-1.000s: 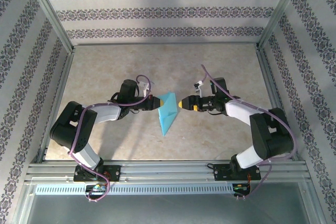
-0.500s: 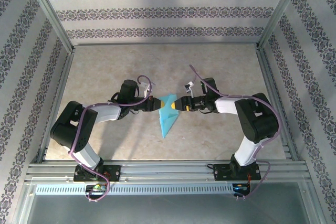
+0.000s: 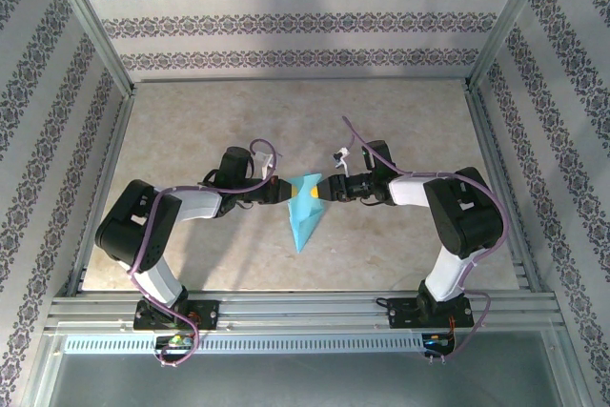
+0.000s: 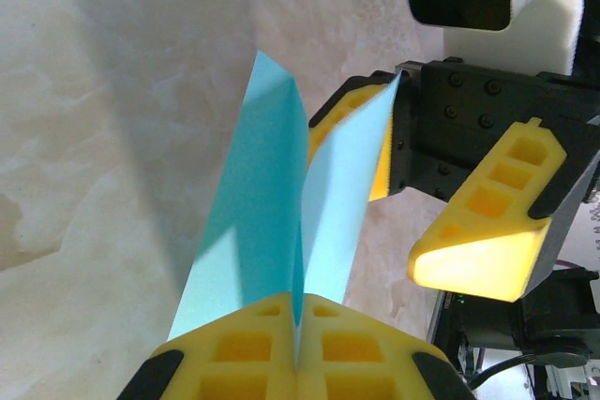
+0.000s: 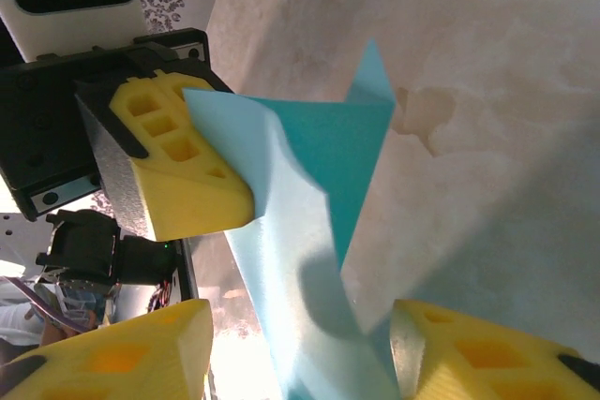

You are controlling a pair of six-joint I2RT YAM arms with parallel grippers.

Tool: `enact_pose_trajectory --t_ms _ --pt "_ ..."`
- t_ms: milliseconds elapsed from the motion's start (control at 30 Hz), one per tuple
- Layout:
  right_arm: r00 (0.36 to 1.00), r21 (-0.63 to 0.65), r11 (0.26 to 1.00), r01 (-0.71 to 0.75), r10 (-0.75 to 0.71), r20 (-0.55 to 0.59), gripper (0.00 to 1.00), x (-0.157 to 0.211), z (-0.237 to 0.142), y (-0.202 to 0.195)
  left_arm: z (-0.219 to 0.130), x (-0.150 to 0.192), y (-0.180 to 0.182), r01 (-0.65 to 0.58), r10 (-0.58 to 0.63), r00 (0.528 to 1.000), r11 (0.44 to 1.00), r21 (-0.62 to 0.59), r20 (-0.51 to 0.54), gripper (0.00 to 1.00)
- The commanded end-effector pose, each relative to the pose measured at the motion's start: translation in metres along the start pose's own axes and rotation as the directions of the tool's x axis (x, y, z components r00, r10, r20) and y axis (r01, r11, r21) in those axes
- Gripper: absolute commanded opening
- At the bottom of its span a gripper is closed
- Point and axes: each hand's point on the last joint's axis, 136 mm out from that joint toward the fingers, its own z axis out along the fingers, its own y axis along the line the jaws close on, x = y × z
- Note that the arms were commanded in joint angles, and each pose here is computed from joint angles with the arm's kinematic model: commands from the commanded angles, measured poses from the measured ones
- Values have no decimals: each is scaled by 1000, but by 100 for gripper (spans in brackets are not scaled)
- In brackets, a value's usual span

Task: Fold a paper plane with a square sheet of paper (fold left side to right side)
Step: Fold the wing for the fifth time at the center of the table.

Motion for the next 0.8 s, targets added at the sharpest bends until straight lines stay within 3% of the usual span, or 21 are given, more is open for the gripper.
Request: enact_pose_trajectory --t_ms 0,333,767 --pt "999 -16 999 42 -42 15 50 -11 -6 11 0 2 7 -17 17 1000 1000 -8 7 0" --pt "999 4 999 32 -32 0 51 -6 -12 6 2 5 15 -10 10 1000 1000 -26 3 0" --pt "1000 50 999 6 -7 4 36 -20 -4 -7 4 7 14 -11 11 1000 1000 -5 -7 0"
